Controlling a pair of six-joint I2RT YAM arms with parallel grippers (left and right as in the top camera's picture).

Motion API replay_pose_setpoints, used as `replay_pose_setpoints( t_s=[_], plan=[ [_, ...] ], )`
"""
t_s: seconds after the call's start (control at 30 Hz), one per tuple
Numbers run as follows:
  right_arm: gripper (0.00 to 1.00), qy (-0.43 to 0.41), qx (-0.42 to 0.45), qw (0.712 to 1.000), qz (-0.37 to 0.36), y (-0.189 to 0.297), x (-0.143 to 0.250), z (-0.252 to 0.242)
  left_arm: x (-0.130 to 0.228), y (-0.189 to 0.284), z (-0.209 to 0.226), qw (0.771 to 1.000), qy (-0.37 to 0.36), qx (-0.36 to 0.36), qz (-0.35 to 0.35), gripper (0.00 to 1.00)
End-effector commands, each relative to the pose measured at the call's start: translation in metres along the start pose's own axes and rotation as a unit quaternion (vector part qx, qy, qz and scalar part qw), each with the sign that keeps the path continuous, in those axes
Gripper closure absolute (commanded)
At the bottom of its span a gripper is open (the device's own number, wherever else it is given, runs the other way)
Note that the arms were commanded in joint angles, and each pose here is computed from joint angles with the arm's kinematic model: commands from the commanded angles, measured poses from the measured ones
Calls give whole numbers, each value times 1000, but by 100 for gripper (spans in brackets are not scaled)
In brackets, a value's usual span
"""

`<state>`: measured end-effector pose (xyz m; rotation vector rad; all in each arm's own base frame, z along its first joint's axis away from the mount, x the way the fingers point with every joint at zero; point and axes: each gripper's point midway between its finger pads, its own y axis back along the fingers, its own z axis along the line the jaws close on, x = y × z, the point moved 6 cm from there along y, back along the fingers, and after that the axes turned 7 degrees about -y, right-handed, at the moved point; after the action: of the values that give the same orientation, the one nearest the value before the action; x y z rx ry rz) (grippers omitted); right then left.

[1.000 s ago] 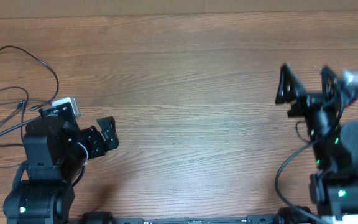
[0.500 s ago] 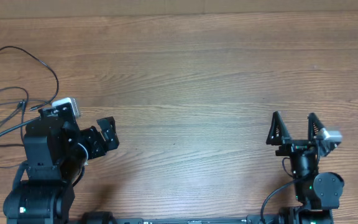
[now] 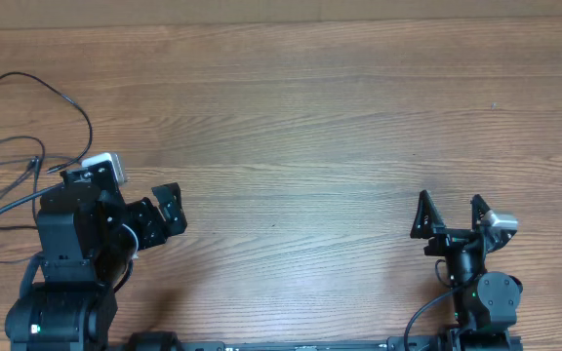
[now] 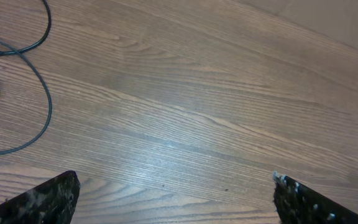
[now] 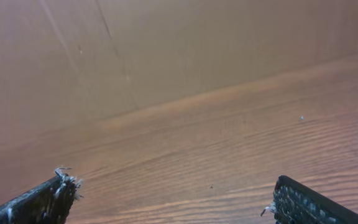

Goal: Untangle cables

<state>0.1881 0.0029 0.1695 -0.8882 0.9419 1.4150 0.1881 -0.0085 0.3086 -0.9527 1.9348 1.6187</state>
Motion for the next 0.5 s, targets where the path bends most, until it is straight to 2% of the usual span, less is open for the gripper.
replay_pose_setpoints(
  t_s=[0.0, 0.47],
  plan=[
    [0, 3, 2, 1000, -17, 2, -3, -1, 0, 0, 0, 1000, 2, -1, -2, 0],
    [0, 1, -6, 1000, -12, 2, -2, 1, 0, 0, 0, 1000, 2, -1, -2, 0]
  ],
)
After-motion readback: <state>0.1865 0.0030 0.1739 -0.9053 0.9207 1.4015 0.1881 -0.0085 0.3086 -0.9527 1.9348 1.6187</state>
